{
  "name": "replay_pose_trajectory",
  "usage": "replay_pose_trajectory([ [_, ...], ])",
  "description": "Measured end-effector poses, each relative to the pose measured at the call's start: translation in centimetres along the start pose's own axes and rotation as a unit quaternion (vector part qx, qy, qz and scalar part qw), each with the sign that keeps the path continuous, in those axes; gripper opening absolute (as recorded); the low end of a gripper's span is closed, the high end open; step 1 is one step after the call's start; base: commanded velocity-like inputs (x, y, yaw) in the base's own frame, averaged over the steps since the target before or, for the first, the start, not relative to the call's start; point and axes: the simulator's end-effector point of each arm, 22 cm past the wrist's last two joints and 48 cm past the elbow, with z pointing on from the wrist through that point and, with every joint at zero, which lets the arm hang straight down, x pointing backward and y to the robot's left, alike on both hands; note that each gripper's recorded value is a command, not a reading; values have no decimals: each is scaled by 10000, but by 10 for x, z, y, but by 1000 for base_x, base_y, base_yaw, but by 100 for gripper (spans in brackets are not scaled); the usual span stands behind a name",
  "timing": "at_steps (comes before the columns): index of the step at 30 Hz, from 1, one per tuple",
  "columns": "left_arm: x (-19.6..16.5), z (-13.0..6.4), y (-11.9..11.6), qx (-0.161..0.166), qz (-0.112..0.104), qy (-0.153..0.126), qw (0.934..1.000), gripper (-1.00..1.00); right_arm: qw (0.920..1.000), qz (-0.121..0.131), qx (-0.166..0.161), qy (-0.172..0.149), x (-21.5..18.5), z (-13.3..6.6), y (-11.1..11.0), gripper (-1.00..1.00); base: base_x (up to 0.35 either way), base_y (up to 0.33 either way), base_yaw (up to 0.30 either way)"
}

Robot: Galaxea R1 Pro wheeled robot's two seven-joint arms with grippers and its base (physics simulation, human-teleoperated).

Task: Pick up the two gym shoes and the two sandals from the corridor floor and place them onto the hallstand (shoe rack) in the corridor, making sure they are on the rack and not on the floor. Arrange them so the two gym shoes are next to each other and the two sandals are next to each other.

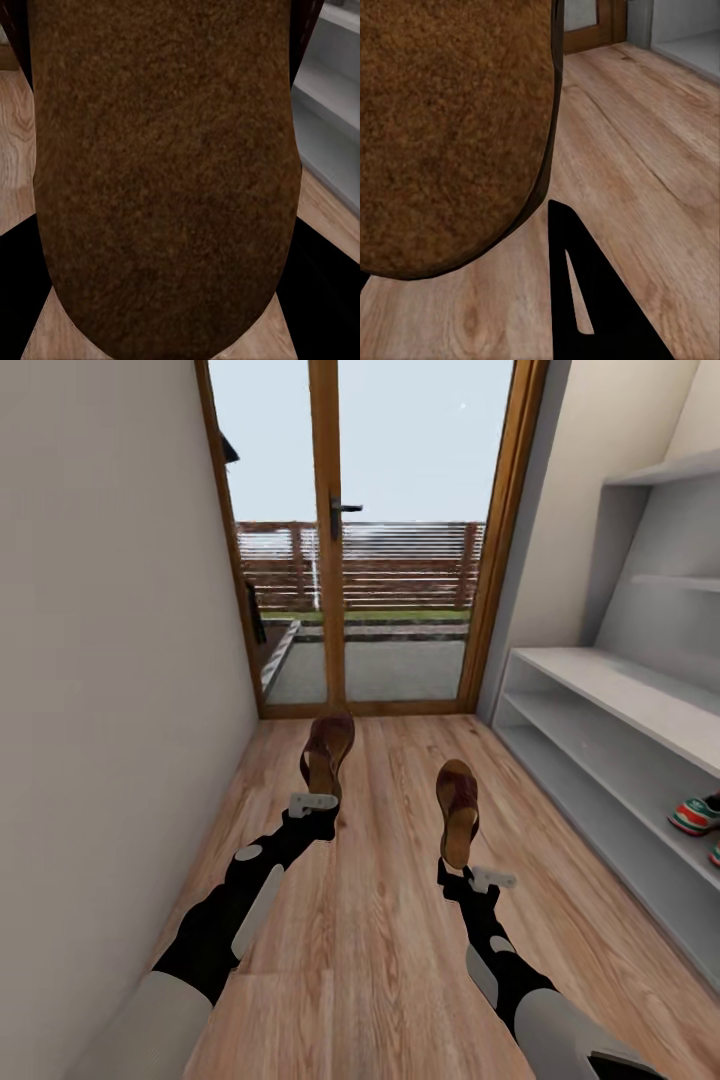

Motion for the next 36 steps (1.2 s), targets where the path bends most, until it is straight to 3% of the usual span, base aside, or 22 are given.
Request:
replay_pose_trajectory([
  [22, 0, 0, 0, 3, 2, 0, 10000, -100, 10000, -27, -39, 28, 3, -1, 2, -100, 348, 0, -230],
  [36, 0, 0, 0, 1, 0, 2, 10000, -100, 10000, -17, -13, 26, 2, -1, 1, -100, 348, 0, -50],
])
